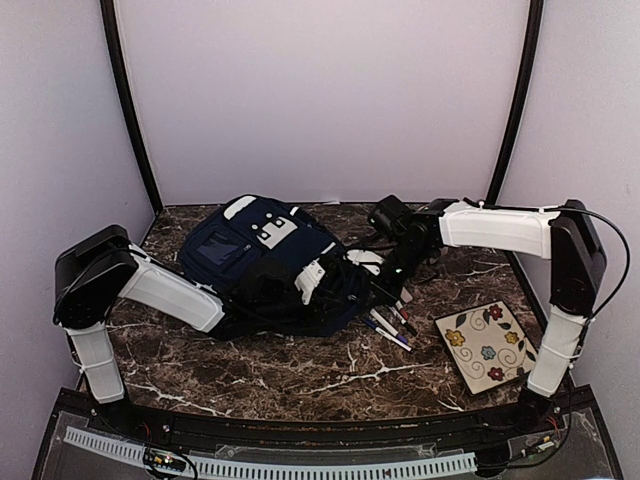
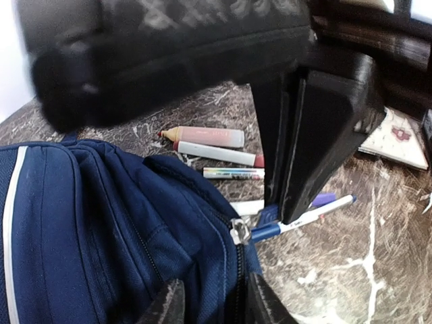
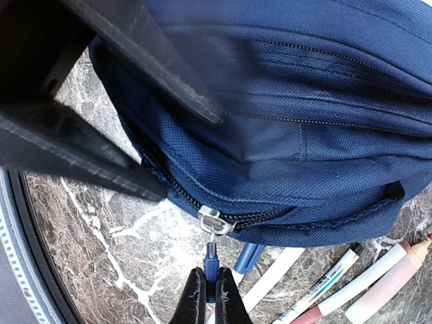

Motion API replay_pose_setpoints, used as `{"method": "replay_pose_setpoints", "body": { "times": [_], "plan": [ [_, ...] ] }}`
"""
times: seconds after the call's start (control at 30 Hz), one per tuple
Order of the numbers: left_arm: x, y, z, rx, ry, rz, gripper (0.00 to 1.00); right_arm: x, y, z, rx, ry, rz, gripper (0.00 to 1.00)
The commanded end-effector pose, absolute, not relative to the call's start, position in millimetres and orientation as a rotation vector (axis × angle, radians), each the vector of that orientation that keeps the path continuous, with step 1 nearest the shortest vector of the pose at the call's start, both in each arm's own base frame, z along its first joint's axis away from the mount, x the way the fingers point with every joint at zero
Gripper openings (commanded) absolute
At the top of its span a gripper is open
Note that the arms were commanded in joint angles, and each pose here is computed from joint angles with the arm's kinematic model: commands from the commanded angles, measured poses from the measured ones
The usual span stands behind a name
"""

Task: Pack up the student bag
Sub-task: Hold the student bag at the center of the board.

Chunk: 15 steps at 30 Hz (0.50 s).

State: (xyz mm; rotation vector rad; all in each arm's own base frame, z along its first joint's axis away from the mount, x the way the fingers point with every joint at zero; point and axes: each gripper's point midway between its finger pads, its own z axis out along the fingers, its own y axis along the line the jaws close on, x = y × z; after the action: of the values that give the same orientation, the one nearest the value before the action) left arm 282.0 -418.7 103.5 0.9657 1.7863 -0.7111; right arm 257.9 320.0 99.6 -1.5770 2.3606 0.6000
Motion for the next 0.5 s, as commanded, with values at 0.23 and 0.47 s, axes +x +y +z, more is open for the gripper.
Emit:
{"method": "replay_pose_setpoints", "body": {
  "times": [0.23, 0.47],
  "plan": [
    [267, -415, 101, 1.045, 1.789, -0.722, 0.03, 278, 294, 102, -1.504, 2.428, 0.544, 0.0],
    [248, -396, 105, 1.053, 1.809, -0.737, 0.0, 332, 250, 71, -1.354, 2.575, 0.41, 0.0]
  ]
}}
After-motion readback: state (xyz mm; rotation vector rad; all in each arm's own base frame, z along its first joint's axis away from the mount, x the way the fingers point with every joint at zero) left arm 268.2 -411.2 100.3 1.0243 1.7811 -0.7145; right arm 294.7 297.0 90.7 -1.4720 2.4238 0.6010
